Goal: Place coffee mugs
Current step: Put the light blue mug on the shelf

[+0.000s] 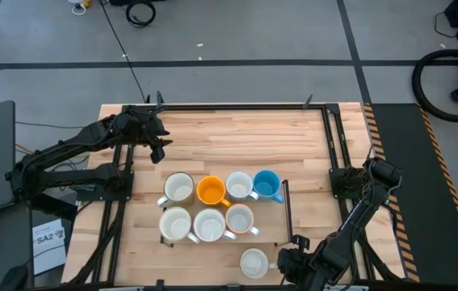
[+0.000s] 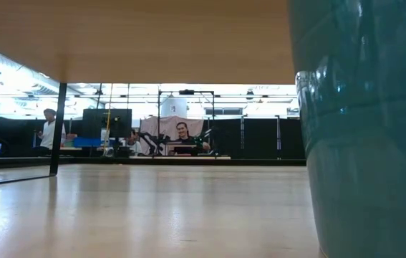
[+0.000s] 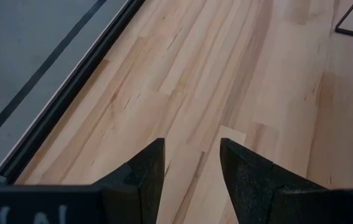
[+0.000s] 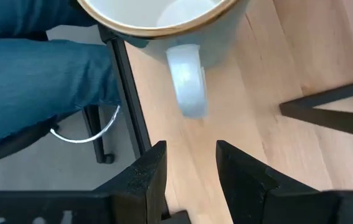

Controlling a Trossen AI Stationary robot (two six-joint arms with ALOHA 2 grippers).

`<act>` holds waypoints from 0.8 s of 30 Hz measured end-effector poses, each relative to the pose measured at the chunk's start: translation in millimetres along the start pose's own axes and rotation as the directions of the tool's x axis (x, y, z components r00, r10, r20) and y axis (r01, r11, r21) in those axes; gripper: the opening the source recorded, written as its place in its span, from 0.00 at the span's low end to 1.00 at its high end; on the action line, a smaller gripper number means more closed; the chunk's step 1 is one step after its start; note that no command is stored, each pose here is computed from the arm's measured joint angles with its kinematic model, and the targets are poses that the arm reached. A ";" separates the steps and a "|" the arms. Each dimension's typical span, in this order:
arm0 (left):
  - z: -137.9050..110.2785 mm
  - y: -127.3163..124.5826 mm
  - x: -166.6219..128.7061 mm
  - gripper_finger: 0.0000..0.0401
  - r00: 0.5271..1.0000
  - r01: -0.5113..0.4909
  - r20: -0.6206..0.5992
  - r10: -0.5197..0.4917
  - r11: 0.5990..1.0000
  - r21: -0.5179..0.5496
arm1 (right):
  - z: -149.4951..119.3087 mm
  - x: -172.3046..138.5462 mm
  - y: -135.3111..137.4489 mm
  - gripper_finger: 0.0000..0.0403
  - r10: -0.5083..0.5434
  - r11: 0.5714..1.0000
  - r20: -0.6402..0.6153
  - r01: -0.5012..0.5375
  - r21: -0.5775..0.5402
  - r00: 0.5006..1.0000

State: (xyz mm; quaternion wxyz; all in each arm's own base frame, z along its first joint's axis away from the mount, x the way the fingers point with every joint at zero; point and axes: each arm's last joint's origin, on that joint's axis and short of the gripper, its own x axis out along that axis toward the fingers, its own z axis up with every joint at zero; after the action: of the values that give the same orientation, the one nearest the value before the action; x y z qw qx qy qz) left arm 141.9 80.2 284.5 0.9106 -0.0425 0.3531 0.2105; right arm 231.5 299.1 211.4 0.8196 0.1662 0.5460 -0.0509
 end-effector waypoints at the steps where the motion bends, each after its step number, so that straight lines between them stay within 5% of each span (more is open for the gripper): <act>1: 0.0 0.0 0.0 0.40 1.000 0.000 0.000 0.000 1.000 0.000 | -0.1 0.0 0.1 0.36 0.001 1.000 0.000 -0.001 0.012 1.000; 14: 0.0 0.0 0.0 0.40 1.000 0.000 0.000 0.000 1.000 -0.024 | 7.9 -28.5 15.0 0.31 0.053 0.998 -0.066 -0.050 0.044 0.996; 24: -0.2 -0.1 -0.1 0.40 1.000 0.000 -0.002 -0.001 1.000 -0.024 | 21.2 -43.1 22.5 0.29 0.063 0.992 0.061 -0.056 -0.110 0.996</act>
State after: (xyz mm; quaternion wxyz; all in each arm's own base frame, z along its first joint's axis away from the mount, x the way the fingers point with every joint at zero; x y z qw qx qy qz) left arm 141.8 80.0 284.3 0.9097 -0.0539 0.3515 0.2145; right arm 238.9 309.0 263.0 0.8456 0.1359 0.5163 -0.0021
